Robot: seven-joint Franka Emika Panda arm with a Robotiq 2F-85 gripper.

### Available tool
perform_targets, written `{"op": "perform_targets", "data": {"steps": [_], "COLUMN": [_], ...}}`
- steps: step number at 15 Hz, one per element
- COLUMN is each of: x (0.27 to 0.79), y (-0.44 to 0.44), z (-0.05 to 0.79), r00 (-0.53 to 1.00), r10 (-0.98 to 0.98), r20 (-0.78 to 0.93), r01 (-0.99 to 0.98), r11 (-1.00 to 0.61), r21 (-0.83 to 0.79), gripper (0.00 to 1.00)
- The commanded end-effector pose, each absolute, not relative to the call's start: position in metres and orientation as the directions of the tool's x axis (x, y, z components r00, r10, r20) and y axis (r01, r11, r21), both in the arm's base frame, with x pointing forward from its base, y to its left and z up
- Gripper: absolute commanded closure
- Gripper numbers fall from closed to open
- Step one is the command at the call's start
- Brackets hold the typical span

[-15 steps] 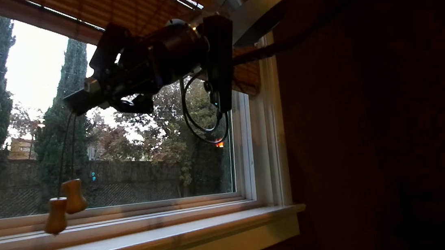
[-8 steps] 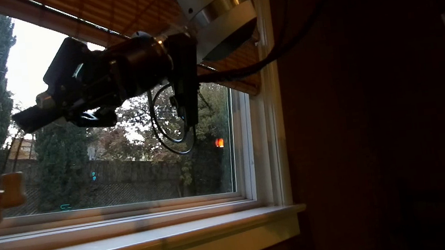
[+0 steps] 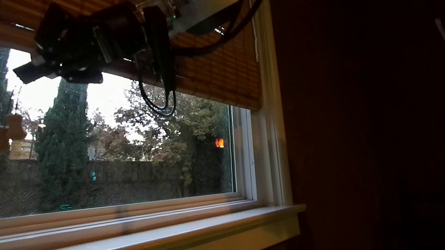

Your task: Close the blinds.

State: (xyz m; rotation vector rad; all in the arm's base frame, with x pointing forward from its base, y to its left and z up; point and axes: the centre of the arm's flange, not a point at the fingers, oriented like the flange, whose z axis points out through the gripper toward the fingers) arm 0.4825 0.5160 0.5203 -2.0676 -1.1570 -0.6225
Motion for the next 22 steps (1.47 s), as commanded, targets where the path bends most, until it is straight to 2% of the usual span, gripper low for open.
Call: {"op": "perform_targets", "data": {"steps": [1,11,22], "x": [0.475,0.470,0.441], "y": [0.510,0.454,0.405], "z": [0.566,0.672,0.735], "r00": [0.487,0.468,0.530], "r10": [0.496,0.328,0.271], "r20": [0.719,0.821,0.804], "r01": [0.859,0.829,0.782], "r11": [-0.421,-0.485,-0.523], "r21": [-0.292,-0.279,-0.339], "gripper": [0.97,0.96,0.96]}}
